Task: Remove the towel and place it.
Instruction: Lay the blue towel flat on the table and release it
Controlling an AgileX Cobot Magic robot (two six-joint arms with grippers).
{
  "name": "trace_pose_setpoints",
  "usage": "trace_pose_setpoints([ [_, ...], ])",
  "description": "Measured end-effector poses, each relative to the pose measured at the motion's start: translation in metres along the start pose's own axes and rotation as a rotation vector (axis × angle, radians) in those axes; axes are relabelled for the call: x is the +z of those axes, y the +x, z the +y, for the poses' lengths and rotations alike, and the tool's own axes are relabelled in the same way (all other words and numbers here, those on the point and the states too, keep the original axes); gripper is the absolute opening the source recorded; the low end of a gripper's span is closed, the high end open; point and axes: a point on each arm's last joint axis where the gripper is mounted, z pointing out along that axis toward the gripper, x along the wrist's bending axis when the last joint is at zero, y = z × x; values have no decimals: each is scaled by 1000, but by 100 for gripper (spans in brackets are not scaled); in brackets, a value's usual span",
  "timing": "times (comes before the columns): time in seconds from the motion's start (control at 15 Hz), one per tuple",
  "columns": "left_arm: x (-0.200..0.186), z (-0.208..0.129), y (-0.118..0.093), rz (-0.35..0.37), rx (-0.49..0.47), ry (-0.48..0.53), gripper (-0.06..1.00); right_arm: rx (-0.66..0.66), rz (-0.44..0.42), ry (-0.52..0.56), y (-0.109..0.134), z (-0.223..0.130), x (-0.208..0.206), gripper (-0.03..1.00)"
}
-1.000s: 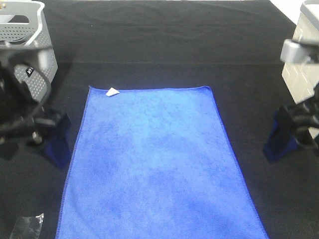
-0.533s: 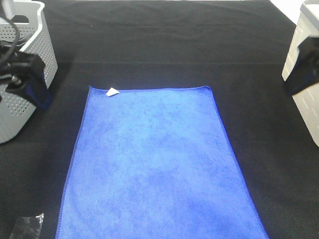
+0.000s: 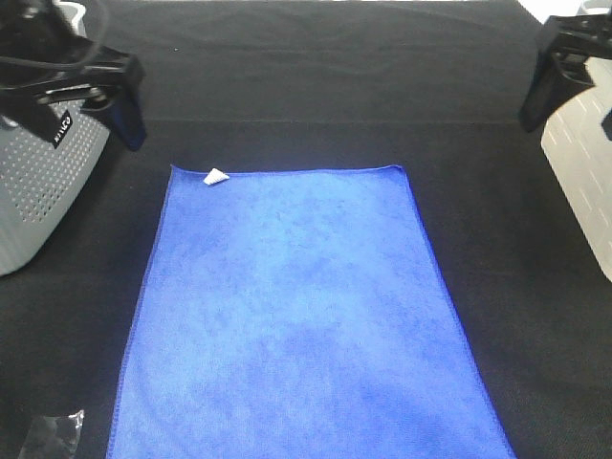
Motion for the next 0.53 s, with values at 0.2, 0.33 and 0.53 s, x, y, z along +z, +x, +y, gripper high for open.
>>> trace_pose_setpoints([
  [0.2, 24, 28, 16, 12, -42, 26, 80, -13, 3, 18, -4, 30, 17, 82],
  [0.33, 37, 44, 30, 4, -85, 33, 80, -20, 6, 12, -5, 50, 26, 84],
  [0.53, 62, 64, 33, -22, -71, 35, 80, -33, 41, 31, -7, 76, 50, 85],
])
